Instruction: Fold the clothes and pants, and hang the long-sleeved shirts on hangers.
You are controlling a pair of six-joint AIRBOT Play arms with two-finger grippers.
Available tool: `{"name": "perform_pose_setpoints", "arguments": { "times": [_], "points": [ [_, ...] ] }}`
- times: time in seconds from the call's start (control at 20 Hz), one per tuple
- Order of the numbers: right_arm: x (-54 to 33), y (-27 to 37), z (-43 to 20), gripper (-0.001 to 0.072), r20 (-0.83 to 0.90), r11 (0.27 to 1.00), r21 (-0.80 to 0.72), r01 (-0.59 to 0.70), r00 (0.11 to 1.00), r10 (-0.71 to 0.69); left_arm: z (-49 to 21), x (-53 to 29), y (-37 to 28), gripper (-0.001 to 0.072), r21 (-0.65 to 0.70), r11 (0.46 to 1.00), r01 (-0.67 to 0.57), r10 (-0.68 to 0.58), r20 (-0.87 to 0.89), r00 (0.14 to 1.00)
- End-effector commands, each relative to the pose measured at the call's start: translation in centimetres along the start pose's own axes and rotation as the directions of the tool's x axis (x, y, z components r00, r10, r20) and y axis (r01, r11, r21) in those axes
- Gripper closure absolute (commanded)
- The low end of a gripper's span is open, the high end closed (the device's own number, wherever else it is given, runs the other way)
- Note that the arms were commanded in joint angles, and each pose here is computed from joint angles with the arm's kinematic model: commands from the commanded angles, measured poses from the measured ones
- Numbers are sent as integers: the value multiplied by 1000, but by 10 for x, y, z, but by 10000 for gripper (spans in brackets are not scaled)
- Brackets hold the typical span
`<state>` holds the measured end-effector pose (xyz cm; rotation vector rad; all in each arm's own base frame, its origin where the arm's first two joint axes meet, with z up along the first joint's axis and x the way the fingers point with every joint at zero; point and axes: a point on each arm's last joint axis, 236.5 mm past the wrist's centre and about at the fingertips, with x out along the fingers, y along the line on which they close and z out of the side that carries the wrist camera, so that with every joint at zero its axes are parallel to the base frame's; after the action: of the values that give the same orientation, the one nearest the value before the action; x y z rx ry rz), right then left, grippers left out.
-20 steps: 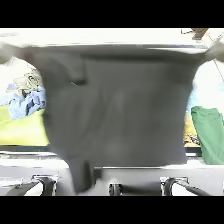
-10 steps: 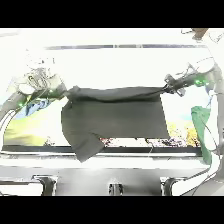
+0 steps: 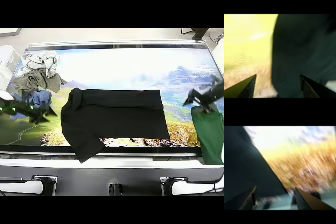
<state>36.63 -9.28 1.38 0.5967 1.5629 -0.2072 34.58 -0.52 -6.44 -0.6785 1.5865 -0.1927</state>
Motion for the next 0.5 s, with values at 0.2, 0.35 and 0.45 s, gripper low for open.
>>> {"name": "perform_pose_setpoints", "arguments": {
  "times": [0.2,0.35,0.45],
  "points": [
    [30,-21,-75,176,-126,1000,-29,-6,992,2,-57,68,-9,206,-20,982,189,-190,-83,978],
    [29,-17,-75,176,-126,999,-27,-26,992,22,-58,76,-25,250,3,981,194,-193,-89,977],
    [30,-18,-76,177,-129,999,-28,-21,991,17,-63,81,-31,526,21,982,188,-185,-109,977]
  ]
}}
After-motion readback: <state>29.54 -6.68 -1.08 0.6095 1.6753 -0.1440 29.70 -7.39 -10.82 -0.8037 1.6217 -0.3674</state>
